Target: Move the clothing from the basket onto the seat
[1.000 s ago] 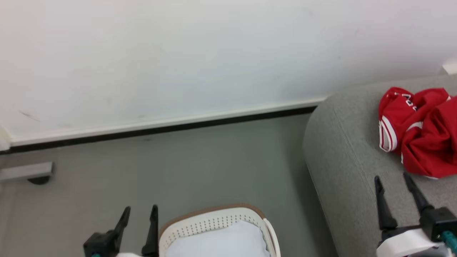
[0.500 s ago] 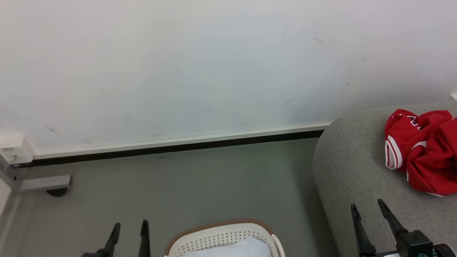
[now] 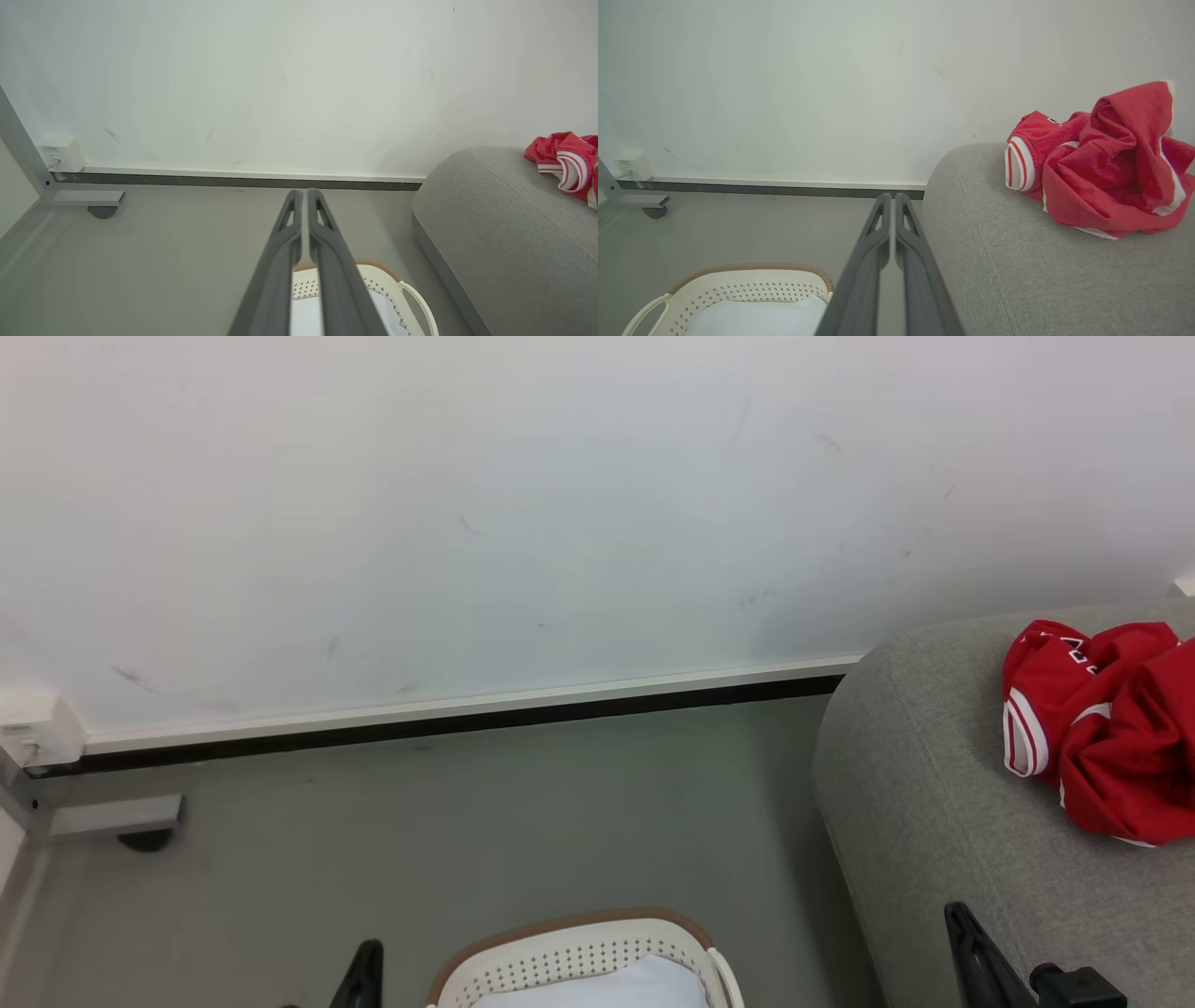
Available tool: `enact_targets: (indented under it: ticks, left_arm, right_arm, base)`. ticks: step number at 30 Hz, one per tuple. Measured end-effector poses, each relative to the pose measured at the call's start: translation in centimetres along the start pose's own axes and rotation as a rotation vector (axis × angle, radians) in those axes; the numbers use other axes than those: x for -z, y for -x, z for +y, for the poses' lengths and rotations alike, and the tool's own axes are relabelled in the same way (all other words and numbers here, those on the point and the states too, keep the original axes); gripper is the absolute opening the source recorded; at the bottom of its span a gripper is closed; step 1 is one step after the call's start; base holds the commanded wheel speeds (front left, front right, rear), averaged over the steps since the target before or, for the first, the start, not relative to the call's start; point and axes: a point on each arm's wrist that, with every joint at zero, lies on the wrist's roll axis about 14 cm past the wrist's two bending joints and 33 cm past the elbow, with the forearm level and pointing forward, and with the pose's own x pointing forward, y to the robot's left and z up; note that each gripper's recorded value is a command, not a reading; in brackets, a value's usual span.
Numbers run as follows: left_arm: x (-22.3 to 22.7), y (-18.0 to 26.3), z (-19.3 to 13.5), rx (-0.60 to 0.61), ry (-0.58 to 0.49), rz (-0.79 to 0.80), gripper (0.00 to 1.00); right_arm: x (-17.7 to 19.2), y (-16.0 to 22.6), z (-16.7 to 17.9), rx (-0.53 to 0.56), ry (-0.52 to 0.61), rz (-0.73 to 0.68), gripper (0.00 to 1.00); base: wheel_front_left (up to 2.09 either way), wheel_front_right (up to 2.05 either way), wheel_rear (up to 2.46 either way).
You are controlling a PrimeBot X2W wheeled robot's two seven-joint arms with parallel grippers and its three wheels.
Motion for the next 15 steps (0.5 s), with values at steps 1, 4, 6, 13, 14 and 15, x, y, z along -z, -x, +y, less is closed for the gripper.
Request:
enact_targets:
  ticks: [1, 4, 6, 13, 14, 15]
  left_arm:
    - [0.3, 0.1, 0.1, -0.004, 0.005, 0.012, 0.0]
    - [0.7, 0.2, 0.5, -0.023, 0.05, 0.034, 0.0]
    - [0.8, 0.1, 0.9, -0.038, 0.092, 0.045, 0.0]
    - [0.8, -0.1, 1.8, -0.083, 0.221, 0.058, 0.0]
    - [0.8, -0.1, 1.9, -0.087, 0.234, 0.06, 0.0]
    - [0.8, -0.1, 2.0, -0.093, 0.252, 0.061, 0.0]
  right_arm:
    - [0.4, 0.2, 0.0, 0.003, -0.008, 0.015, 0.0]
    - [0.9, 0.2, -0.3, 0.023, -0.06, 0.036, 0.0]
    - [1.0, 0.2, -0.6, 0.037, -0.102, 0.04, 0.0]
    - [0.8, 0.0, -1.0, 0.068, -0.234, 0.04, 0.0]
    - [0.8, -0.1, -1.1, 0.071, -0.253, 0.04, 0.0]
    - [0.7, -0.1, -1.2, 0.075, -0.273, 0.037, 0.0]
  base:
    - [0.0, 0.0, 0.0]
    - [0.0, 0.0, 0.0]
    - [0.0, 0.0, 0.0]
    - [0.0, 0.0, 0.0]
    - [0.0, 0.0, 0.0]
    - [0.0, 0.0, 0.0]
